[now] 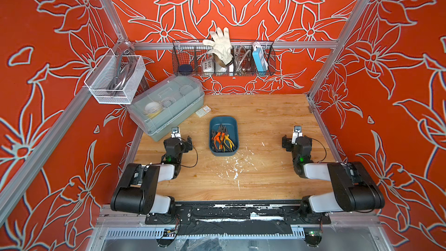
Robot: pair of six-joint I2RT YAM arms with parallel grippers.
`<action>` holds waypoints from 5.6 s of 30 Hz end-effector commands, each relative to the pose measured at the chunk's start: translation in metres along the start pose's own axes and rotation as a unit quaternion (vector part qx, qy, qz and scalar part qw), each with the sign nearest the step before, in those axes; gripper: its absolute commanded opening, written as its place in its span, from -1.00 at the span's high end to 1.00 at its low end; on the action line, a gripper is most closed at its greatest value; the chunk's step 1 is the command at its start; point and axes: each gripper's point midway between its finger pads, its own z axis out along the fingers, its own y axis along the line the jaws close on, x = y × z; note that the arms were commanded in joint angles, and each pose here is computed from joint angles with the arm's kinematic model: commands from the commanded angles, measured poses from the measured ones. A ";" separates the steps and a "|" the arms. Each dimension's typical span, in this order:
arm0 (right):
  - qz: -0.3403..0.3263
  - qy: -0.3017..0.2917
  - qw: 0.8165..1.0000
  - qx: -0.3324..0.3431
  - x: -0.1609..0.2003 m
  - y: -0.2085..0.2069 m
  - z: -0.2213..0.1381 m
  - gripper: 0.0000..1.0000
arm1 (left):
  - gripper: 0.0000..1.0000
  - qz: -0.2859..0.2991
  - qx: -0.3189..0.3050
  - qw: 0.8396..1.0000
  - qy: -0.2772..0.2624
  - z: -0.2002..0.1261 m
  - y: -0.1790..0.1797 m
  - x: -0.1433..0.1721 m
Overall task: Take the pliers out of the storage box
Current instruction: Pick up the pliers from the storage box.
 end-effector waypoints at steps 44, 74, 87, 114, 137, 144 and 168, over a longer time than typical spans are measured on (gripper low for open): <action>0.210 0.091 0.971 -0.065 -0.031 0.070 -0.069 -1.00 | -0.96 -0.257 0.358 0.891 0.105 -0.141 -0.135 -0.094; 0.095 0.167 0.944 -0.267 -0.025 0.160 -0.075 -0.98 | -0.33 -0.056 0.225 0.938 0.259 -0.049 -0.224 -0.061; 0.098 0.174 0.936 -0.288 -0.025 0.171 -0.075 -0.97 | -0.03 0.017 0.156 0.933 0.323 -0.022 -0.212 -0.012; 0.094 0.193 0.925 -0.312 -0.021 0.184 -0.076 -0.94 | -0.20 0.078 0.116 0.938 0.318 -0.007 -0.198 0.003; 0.091 0.194 0.927 -0.308 -0.021 0.185 -0.075 -0.91 | 0.99 0.036 0.142 0.933 0.329 -0.013 -0.209 0.010; 0.095 0.194 0.927 -0.305 -0.022 0.184 -0.075 -0.91 | 1.00 0.001 0.158 0.940 0.304 -0.024 -0.209 -0.003; 0.330 0.208 0.797 -0.461 -0.080 0.218 -0.154 -0.81 | 1.00 -0.132 0.311 0.931 0.141 -0.108 -0.221 -0.029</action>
